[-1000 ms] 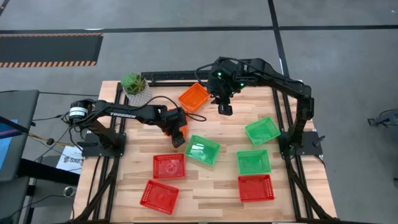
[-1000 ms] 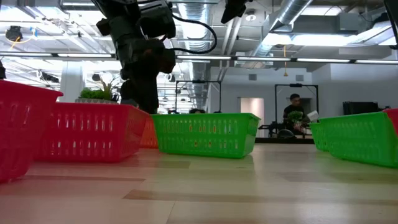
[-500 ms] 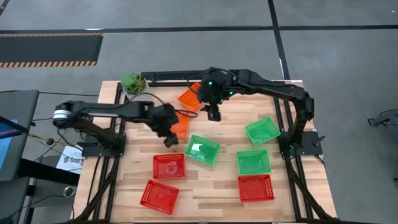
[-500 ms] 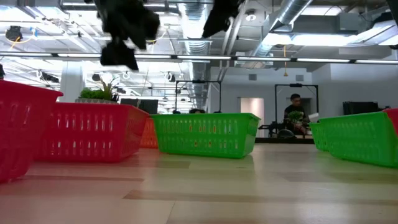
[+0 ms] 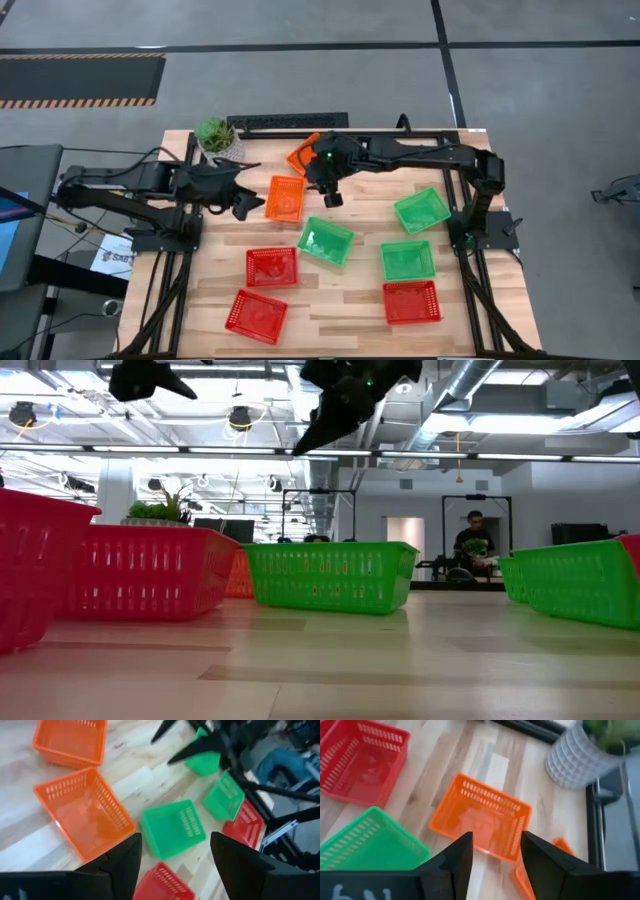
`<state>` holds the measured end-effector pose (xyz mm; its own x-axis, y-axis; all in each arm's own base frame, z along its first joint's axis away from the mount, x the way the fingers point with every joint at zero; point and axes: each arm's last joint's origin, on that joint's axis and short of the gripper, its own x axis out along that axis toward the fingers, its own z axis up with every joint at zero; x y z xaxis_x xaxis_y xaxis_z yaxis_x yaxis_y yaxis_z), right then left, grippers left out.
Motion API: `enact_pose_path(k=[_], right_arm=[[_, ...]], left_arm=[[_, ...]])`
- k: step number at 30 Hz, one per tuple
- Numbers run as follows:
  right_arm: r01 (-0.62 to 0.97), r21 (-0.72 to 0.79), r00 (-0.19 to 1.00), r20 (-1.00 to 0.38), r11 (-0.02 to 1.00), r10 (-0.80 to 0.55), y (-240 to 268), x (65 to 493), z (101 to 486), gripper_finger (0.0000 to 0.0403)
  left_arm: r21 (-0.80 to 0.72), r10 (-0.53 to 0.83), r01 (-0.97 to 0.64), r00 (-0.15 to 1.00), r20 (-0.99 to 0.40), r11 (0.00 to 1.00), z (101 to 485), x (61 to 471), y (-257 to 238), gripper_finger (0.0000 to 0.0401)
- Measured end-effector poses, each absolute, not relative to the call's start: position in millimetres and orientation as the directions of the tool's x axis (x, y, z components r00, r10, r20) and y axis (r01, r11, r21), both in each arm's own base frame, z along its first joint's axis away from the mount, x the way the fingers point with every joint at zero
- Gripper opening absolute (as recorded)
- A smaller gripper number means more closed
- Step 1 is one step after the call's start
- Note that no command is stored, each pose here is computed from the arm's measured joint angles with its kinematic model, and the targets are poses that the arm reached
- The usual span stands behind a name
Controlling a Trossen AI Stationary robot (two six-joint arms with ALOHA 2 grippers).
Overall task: Stack baskets by color
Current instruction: Stack the bottom orange bin on the top orange bin
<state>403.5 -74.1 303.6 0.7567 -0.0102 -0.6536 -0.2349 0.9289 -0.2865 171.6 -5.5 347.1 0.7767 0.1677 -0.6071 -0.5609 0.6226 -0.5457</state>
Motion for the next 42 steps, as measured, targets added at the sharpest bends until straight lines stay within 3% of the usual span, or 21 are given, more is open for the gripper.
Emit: enact_pose_path(k=[5,14,20,28,36,42], right_arm=[[-0.352,-0.374,0.748,-0.664,0.858,0.018,-61.5,414.9,283.5,0.0184],[-0.547,-0.352,0.593,-0.804,0.759,0.054,-44.7,447.4,213.5,0.0181],[-0.618,-0.454,0.557,-0.829,0.642,-0.049,-40.9,462.6,193.7,0.0181],[-0.695,-0.453,0.516,-0.855,0.559,-0.051,-43.7,467.9,177.0,0.0172],[-0.715,-0.415,0.445,-0.891,0.563,-0.092,-44.6,468.3,152.9,0.0138],[-0.706,-0.443,0.466,-0.878,0.553,-0.108,-37.0,468.5,161.5,0.0067]], left_arm=[[-0.545,0.166,-0.554,0.781,-0.602,0.630,347.8,169.9,-9.9,0.0223],[-0.511,0.154,-0.585,0.739,-0.656,0.629,338.8,177.1,-14.0,0.0223],[-0.523,0.143,-0.590,0.736,-0.662,0.616,337.6,179.7,-16.9,0.0223],[-0.533,0.129,-0.589,0.735,-0.666,0.607,337.1,178.9,-20.7,0.0223],[-0.535,0.134,-0.597,0.732,-0.668,0.597,336.8,178.6,-21.3,0.0223],[-0.531,0.135,-0.600,0.729,-0.672,0.598,336.5,178.1,-21.2,0.0223]])
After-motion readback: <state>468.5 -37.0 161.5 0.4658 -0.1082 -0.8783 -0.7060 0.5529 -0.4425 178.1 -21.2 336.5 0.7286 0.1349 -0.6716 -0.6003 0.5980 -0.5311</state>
